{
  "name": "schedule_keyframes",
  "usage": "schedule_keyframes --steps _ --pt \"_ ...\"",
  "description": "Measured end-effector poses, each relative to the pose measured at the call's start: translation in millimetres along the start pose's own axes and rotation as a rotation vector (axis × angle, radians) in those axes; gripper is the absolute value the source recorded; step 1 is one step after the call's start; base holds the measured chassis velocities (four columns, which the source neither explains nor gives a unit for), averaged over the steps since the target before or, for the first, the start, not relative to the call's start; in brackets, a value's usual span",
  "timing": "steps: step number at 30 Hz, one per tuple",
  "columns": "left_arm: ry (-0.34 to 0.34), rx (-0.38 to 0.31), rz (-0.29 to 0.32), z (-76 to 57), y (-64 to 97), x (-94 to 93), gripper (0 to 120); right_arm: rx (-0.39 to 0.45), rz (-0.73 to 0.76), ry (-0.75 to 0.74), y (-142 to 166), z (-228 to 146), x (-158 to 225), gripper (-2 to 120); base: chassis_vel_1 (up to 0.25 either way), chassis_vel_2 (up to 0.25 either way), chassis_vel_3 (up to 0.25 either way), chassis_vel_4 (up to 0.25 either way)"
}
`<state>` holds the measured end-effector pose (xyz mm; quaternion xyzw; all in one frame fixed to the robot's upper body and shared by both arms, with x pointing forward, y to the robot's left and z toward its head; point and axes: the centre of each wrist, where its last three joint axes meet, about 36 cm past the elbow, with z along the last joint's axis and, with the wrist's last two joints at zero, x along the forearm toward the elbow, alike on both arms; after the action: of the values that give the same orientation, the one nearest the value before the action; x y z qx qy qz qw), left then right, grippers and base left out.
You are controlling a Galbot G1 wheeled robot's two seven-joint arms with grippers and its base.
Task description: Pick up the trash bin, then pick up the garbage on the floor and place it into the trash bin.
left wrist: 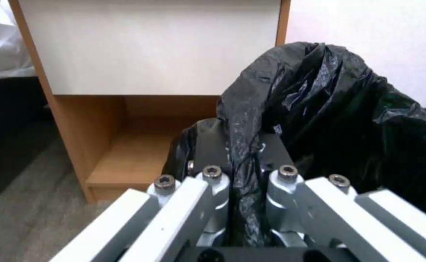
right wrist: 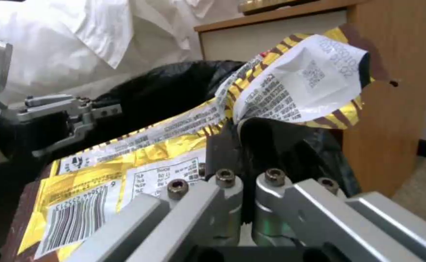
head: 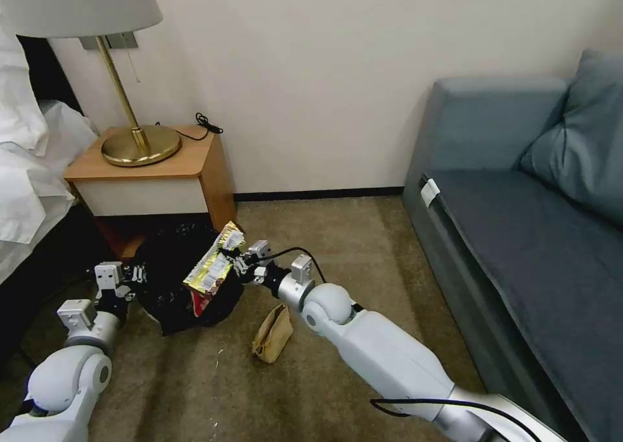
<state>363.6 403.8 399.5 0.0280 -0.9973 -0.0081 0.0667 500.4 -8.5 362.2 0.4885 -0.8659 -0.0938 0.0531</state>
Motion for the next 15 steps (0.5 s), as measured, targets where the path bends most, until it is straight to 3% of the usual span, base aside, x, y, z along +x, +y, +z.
schedule_keyframes --steps 8,10,14,15 --pt "0.002 0.009 0.002 2.3 -1.3 -0.2 4 0.006 -0.016 0.025 -1.0 8.1 -12.7 8 0.000 0.000 0.000 0.000" --pt "0.002 0.022 -0.004 3.0 1.2 0.1 4 0.016 -0.004 0.040 -4.7 15.6 -13.5 23 0.000 0.000 0.000 0.000" --pt "0.005 0.022 -0.004 4.5 1.7 0.6 4 0.029 0.009 0.045 -7.7 19.1 -11.4 33 0.000 0.000 0.000 0.000" --pt "0.005 0.023 -0.004 4.9 1.6 0.4 4 0.031 0.012 0.047 -8.4 19.7 -10.2 40 0.000 0.000 0.000 0.000"
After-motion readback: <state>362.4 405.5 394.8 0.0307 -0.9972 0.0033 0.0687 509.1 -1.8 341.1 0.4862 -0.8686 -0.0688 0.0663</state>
